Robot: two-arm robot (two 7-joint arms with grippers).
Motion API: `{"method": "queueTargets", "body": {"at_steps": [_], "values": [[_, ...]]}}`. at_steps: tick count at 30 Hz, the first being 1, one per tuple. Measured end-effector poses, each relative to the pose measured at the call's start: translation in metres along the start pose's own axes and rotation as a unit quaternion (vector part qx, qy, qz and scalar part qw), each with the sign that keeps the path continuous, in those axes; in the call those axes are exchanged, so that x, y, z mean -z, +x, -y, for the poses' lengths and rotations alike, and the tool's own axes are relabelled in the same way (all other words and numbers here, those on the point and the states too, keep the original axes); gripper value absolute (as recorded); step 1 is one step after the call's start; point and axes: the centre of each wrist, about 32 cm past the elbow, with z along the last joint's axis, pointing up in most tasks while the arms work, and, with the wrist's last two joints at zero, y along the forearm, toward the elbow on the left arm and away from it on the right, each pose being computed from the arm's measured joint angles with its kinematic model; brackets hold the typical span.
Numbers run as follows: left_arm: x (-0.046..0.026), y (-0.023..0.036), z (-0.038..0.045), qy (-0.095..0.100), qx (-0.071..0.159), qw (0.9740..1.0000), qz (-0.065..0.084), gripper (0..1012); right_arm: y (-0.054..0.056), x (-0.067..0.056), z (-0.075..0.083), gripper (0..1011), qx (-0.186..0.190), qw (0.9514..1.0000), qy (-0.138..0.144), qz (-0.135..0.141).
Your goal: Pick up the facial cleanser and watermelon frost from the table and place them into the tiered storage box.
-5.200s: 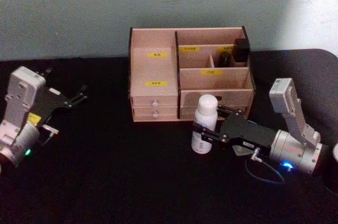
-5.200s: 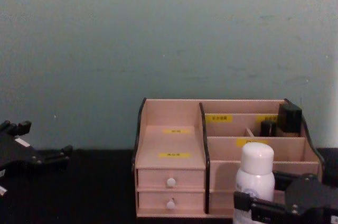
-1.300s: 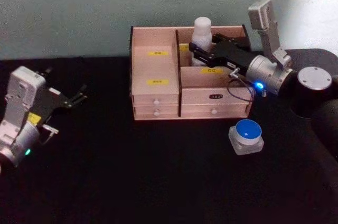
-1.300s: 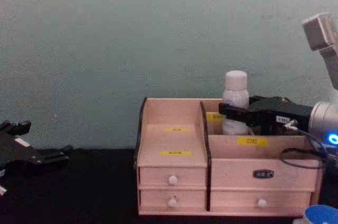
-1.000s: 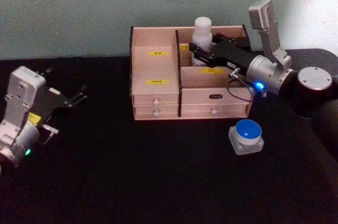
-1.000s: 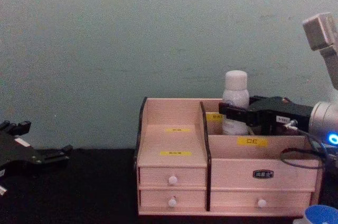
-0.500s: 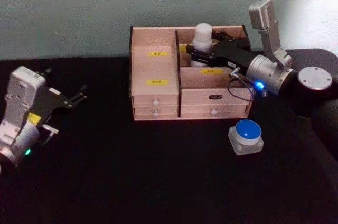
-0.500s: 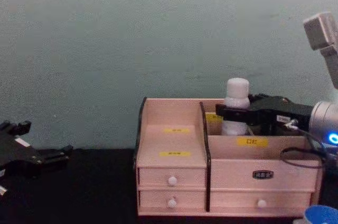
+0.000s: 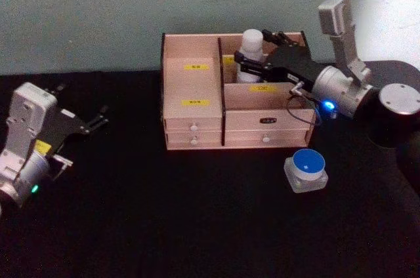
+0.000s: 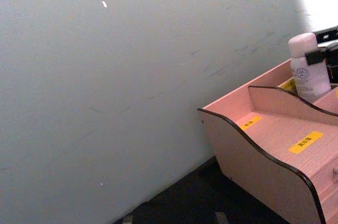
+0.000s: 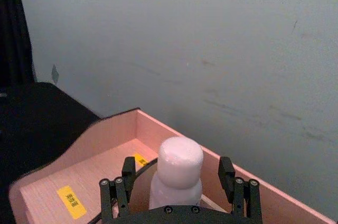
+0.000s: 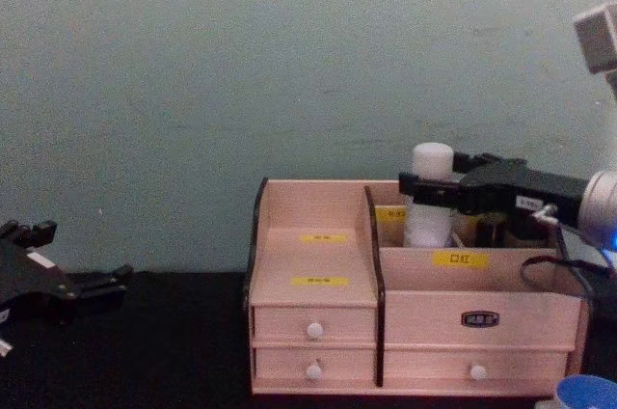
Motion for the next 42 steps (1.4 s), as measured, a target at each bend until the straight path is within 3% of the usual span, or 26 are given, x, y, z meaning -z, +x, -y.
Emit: {"method": "queueTargets", "body": {"at_steps": [8, 15, 17, 27, 35, 42], "values": [[0.0000, 0.0000, 0.0000, 0.000, 0.000, 1.0000, 0.000, 1001, -0.004, -0.008, 0.024, 1002, -0.002, 0.9999, 0.012, 0.008], [0.0000, 0.0000, 0.0000, 0.000, 0.000, 1.0000, 0.000, 1001, -0.009, -0.012, 0.061, 1003, -0.005, 0.9998, 0.008, 0.016], [0.0000, 0.0000, 0.0000, 0.000, 0.000, 1.0000, 0.000, 1001, -0.013, -0.012, 0.080, 1002, -0.005, 0.9998, 0.000, 0.018], [0.0000, 0.0000, 0.0000, 0.000, 0.000, 1.0000, 0.000, 1001, -0.031, -0.012, 0.138, 1003, -0.014, 0.9985, -0.051, 0.011], [0.0000, 0.0000, 0.0000, 0.000, 0.000, 1.0000, 0.000, 1001, -0.044, -0.008, 0.162, 1003, -0.024, 0.9953, -0.092, -0.018], [0.0000, 0.0000, 0.0000, 0.000, 0.000, 1.0000, 0.000, 1001, -0.049, 0.001, 0.166, 1003, -0.027, 0.9908, -0.124, -0.048]]}}
